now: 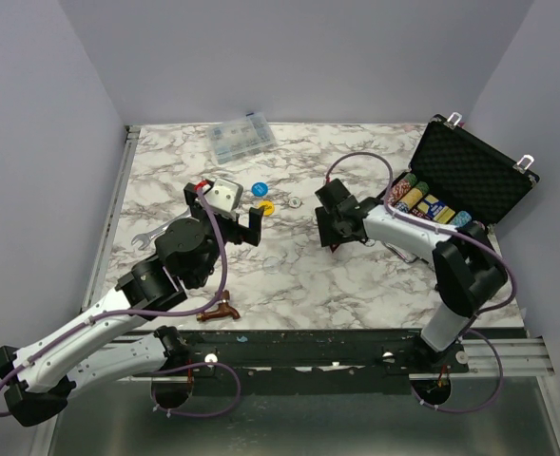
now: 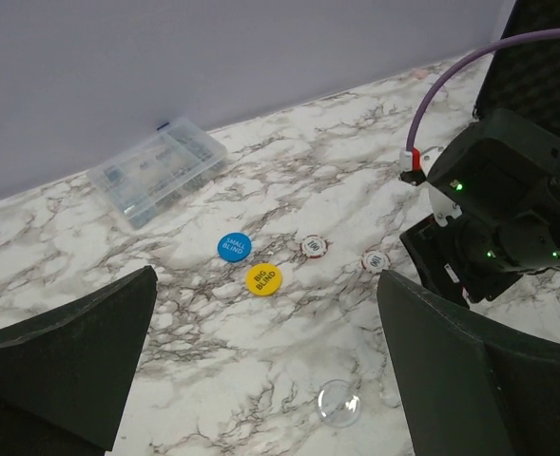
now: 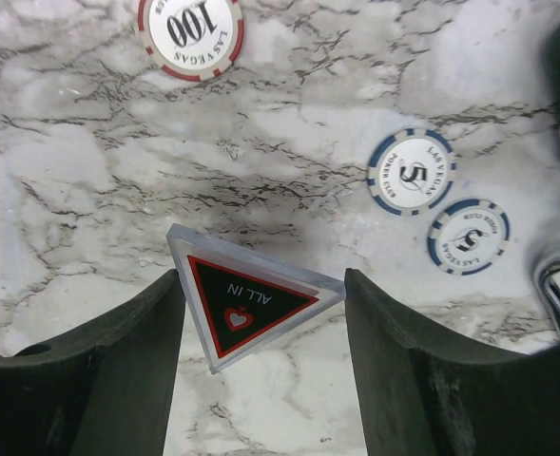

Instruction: Pack up texas hold em set

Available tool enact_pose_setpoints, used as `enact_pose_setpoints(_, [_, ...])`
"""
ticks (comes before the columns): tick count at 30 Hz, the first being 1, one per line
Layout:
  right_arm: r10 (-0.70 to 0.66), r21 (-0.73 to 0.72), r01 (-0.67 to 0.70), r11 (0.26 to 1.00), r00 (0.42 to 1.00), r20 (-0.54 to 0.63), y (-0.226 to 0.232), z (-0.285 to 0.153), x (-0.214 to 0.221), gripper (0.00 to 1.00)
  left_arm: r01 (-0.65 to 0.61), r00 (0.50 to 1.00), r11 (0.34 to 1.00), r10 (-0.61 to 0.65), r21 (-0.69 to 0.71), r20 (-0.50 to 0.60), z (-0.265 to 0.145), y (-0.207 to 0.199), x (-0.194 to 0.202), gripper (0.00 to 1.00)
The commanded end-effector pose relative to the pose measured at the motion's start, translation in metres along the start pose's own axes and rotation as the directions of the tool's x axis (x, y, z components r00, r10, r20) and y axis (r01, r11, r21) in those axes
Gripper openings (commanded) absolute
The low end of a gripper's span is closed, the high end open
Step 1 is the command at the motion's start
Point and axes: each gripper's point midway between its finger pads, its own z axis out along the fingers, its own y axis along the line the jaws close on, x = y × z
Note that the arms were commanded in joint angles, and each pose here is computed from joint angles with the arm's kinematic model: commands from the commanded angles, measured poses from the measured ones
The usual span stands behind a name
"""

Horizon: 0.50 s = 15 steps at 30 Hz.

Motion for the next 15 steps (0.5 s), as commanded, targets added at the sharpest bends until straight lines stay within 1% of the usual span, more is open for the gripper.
enact_pose_setpoints(1, [0.110, 0.043, -0.116, 0.992, 0.985, 0.133, -0.024, -0.025, -0.034, 0.01, 0.040, 0.998, 0.998, -0.041, 0.039, 0.038, -0.007, -0.003, -0.020, 0.99])
enact_pose_setpoints(5, [0.200, 0.058, -0.216, 0.975, 0.959, 0.203, -0.056, -0.037, -0.054, 0.01, 0.058, 0.997, 0.997, -0.061, 0.058, 0.046, -0.011, -0.005, -0.023, 0.99])
enact_pose_setpoints(8, [0.345, 0.101, -0.382, 0.919, 0.900, 0.266, -0.106, -0.045, -0.067, 0.01, 0.073, 0.996, 0.994, -0.076, 0.083, 0.046, -0.012, -0.009, -0.026, 0.99])
enact_pose_setpoints(11, [0.508, 0.124, -0.569, 0.813, 0.796, 0.329, -0.170, -0.050, -0.071, 0.01, 0.069, 0.997, 0.994, -0.073, 0.084, 0.040, -0.011, -0.010, -0.024, 0.99])
enact_pose_setpoints(14, [0.583, 0.181, -0.689, 0.701, 0.701, 0.409, -0.222, -0.054, -0.070, 0.01, 0.072, 0.997, 0.994, -0.075, 0.082, 0.035, -0.011, -0.010, -0.024, 0.99])
enact_pose_setpoints(15, [0.596, 0.210, -0.716, 0.666, 0.680, 0.428, -0.235, -0.052, -0.068, 0.01, 0.074, 0.996, 0.994, -0.077, 0.085, 0.036, -0.012, -0.010, -0.025, 0.99])
